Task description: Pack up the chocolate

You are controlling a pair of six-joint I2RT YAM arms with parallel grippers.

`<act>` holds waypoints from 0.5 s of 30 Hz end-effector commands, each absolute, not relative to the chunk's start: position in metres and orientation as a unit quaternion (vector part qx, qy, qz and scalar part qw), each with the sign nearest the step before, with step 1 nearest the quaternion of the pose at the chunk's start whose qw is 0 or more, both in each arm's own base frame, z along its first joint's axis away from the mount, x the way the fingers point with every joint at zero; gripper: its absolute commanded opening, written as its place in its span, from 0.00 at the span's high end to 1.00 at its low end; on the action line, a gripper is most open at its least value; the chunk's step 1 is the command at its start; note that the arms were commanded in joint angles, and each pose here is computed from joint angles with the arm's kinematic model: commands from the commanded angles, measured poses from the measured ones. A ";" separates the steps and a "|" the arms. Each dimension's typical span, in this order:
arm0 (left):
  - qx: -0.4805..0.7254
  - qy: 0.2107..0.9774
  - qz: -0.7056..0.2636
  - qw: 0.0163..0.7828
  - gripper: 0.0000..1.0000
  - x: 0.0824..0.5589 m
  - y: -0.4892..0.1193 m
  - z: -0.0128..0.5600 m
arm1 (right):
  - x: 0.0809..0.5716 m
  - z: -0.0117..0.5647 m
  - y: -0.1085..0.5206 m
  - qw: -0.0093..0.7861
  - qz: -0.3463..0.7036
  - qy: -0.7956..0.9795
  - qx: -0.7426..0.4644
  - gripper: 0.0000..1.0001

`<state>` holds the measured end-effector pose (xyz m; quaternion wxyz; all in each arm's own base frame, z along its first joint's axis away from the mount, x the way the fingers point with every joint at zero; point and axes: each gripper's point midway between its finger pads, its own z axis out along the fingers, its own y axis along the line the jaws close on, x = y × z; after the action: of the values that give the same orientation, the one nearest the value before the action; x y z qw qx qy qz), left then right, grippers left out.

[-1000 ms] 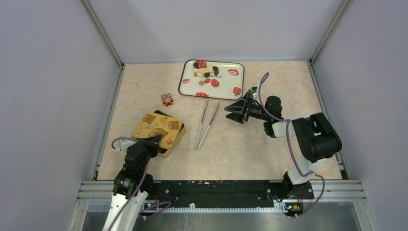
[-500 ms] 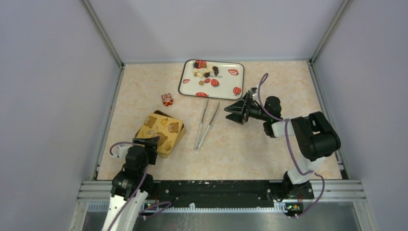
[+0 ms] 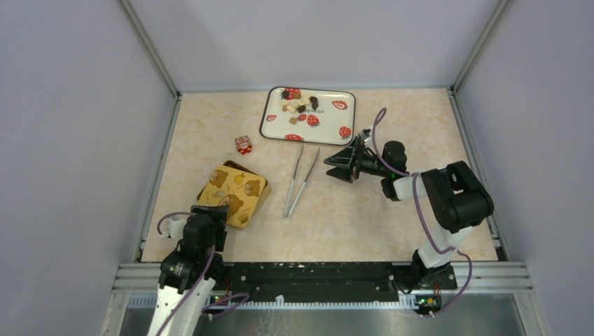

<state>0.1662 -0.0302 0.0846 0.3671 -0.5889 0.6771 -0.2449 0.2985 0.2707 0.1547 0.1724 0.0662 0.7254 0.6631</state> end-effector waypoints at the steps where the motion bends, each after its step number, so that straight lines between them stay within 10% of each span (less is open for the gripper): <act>1: -0.600 0.665 -0.238 0.376 0.01 0.162 -0.023 0.097 | 0.301 0.164 0.277 0.190 0.670 0.716 0.040 0.16; 15: -0.564 0.722 -0.174 0.362 0.01 0.157 -0.020 0.125 | 0.296 0.159 0.282 0.181 0.672 0.717 0.039 0.16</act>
<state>0.1569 -0.0241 0.1181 0.3630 -0.5801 0.6986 -0.2089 0.2944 0.2759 0.1511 0.1640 0.0624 0.7279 0.6629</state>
